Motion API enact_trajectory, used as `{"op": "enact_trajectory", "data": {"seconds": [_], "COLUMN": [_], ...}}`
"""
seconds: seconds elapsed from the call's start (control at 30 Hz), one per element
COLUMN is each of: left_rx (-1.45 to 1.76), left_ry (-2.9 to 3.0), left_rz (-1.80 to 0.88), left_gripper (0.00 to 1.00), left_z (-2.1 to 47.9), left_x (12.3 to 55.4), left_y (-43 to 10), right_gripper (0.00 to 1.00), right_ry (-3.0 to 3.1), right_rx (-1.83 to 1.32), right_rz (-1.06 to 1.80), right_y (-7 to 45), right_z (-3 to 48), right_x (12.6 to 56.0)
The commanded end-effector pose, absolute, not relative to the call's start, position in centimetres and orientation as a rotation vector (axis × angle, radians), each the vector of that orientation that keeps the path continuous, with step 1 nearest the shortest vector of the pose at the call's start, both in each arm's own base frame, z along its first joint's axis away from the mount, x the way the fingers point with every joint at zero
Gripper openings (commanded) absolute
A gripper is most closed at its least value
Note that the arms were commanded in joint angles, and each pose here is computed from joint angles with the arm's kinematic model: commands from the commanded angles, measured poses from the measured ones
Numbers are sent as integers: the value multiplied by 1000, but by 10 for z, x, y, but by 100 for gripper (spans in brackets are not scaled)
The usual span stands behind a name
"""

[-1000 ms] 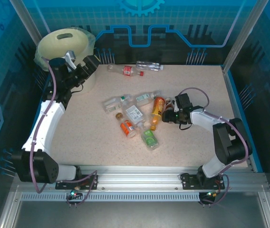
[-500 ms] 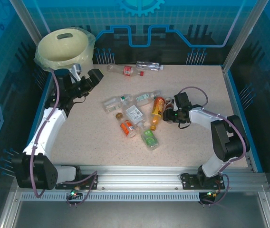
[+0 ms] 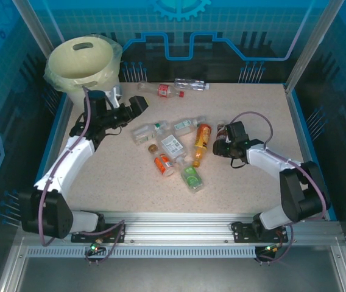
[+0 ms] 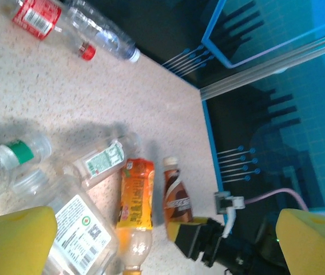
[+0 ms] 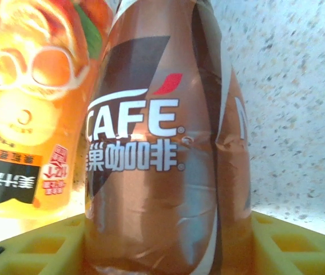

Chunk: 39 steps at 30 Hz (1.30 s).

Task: Put the plastic bottles in the bin

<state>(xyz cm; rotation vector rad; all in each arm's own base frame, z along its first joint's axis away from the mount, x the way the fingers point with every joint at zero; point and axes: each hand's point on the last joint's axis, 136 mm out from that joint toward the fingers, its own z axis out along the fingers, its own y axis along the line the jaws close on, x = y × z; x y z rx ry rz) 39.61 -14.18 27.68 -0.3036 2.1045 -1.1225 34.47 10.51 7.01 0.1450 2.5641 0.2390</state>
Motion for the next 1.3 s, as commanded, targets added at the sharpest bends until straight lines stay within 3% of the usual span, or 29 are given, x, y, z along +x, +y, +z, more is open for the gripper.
{"op": "enact_trajectory", "data": {"seconds": [0.0,0.17,0.47,0.93,1.07,1.27], "left_rx": [-256,-244,-147,-62,-18,114], "left_ry": [2136,2141,2155,2186,2150,2074], "left_rz": [-1077,-1047,-1061,-1291,-1492,-1538], "left_gripper": [99,99,99,99,99,99], "left_z": [280,276,272,260,260,269], "left_x": [399,400,398,404,406,394], "left_y": [-148,-156,-184,-251,-273,-292], "right_gripper": [47,40,41,40,40,41], "right_ry": [2530,2469,2313,2073,2063,2092], "right_rx": [142,132,-33,-262,-322,-312], "right_rz": [196,203,421,862,899,943], "right_y": [103,110,165,252,265,272], "right_z": [83,110,168,236,234,227], "right_x": [339,341,338,320,317,318]}}
